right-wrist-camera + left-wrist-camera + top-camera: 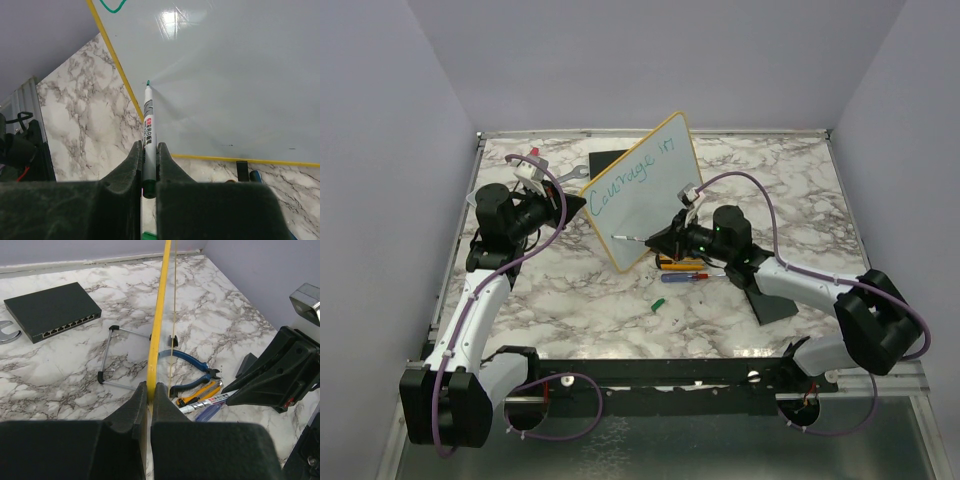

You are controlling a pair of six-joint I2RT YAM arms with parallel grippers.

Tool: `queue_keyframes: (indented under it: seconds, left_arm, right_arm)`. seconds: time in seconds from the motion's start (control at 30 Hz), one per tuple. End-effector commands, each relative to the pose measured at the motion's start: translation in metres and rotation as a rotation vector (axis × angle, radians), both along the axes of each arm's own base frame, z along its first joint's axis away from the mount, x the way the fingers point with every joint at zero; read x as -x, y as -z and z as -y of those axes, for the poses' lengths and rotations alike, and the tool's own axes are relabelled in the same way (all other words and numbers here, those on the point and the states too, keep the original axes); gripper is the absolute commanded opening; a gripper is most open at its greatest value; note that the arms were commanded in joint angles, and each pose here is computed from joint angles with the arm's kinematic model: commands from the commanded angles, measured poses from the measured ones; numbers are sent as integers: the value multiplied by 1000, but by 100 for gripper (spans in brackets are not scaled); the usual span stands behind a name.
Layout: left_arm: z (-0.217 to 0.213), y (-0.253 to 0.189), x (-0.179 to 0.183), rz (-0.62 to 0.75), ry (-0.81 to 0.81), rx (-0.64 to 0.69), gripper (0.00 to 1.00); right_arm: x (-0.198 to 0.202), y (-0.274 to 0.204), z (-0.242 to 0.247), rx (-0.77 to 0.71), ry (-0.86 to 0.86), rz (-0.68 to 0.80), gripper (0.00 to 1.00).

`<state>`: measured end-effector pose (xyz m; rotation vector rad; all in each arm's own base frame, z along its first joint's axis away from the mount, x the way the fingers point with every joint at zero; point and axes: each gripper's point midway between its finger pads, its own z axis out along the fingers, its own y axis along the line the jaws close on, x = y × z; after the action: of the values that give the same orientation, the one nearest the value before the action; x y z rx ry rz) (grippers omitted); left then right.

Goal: Write a sentence on the whiteboard

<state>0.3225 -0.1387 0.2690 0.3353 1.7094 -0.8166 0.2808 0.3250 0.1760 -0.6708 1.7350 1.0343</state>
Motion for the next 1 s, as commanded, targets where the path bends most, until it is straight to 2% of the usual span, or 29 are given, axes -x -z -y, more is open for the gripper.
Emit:
queue_keyframes:
  seconds: [0.0,0.37,0.97]
  left_arm:
    - [-1,-4,-1,32,-4,-6,0]
    - [-1,-4,0,33,-3,-5,0]
    - [0,-5,-1,35,0,-5,0]
  right_arm:
    - [-16,-9,4,8,86,51,1]
    - [-25,-21,14,0,168,81,1]
    - [-11,-25,-8,-16,28,90,1]
